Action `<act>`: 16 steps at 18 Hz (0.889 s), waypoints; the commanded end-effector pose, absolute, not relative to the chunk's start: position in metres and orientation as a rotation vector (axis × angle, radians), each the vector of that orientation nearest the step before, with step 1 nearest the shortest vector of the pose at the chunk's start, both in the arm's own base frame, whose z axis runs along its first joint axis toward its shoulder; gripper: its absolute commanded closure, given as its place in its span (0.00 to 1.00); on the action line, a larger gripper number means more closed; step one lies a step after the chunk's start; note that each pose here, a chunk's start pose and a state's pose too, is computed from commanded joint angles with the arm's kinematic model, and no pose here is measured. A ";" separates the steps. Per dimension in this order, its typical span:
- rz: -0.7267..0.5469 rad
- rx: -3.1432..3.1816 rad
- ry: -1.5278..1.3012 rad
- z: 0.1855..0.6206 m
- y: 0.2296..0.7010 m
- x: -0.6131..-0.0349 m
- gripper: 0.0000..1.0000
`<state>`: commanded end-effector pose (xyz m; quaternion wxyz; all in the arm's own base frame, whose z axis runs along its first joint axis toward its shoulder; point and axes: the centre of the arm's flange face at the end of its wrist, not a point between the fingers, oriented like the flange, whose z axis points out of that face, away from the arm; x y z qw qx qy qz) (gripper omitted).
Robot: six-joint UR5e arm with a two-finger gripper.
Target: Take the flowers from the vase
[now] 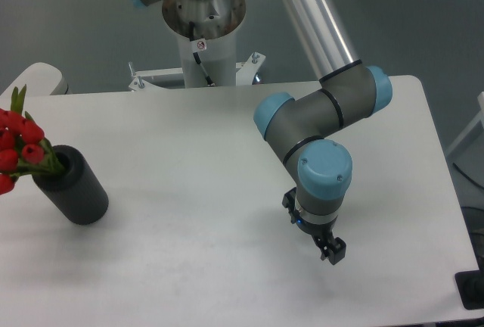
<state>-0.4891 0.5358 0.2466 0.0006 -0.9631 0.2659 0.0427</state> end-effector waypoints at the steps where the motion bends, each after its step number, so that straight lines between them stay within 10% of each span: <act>1: 0.133 -3.023 0.835 0.247 0.536 -0.489 0.00; 16: 0.094 -2.972 0.819 0.256 0.536 -0.480 0.00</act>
